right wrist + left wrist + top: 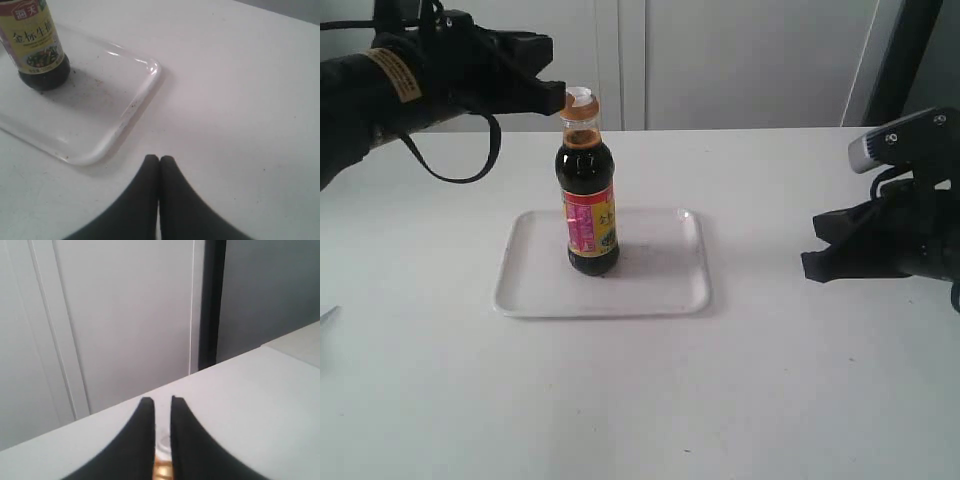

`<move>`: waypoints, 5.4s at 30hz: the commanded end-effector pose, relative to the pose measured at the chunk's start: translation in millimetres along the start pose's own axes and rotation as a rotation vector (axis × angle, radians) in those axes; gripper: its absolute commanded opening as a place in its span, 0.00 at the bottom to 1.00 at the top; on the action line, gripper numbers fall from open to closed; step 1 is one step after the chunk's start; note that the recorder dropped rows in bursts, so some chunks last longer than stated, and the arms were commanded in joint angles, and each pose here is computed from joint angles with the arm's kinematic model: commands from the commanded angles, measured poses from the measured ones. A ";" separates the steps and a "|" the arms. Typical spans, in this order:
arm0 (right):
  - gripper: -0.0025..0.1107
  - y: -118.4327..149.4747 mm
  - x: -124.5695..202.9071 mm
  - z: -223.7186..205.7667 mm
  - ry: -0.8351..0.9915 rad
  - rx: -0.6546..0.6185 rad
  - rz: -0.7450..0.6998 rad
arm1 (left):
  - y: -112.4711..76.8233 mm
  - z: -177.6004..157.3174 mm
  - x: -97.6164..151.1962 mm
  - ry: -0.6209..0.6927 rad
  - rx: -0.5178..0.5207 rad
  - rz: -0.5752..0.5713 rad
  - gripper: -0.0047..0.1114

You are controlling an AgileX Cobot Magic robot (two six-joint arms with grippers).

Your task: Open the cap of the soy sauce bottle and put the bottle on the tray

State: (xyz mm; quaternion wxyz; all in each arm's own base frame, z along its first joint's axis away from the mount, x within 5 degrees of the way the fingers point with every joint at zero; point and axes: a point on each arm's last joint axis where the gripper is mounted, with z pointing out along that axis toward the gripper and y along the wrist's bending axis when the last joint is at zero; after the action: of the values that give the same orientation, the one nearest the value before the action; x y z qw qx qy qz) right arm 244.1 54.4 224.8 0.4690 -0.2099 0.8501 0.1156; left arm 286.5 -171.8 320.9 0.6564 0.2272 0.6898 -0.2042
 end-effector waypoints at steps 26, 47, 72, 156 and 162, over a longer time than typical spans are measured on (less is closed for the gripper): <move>0.02 -51.0 -84.2 -4.3 -0.130 0.398 -0.004 | 59.1 -38.7 -33.0 0.749 -0.352 0.081 0.04; 0.02 -41.5 -90.1 -7.0 -0.123 0.329 -0.330 | 81.4 -69.8 -31.4 0.946 -0.383 0.170 0.04; 0.02 -52.4 -37.1 -26.1 0.502 0.119 -0.098 | 70.8 -87.4 -39.0 0.966 -0.373 0.041 0.04; 0.02 20.6 19.6 -176.6 -0.407 0.496 0.077 | -12.3 -294.7 47.1 0.216 -0.328 0.074 0.04; 0.02 20.6 19.7 -176.5 -0.405 0.495 0.078 | -12.6 -287.5 61.0 0.206 -0.303 0.113 0.04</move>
State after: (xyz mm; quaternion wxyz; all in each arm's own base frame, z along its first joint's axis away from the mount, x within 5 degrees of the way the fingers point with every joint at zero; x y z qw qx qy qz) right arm 93.6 -1.9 303.2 0.6610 -0.0316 0.7486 -0.0408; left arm 41.7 -12.3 281.6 0.6115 0.1878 0.7677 -0.0370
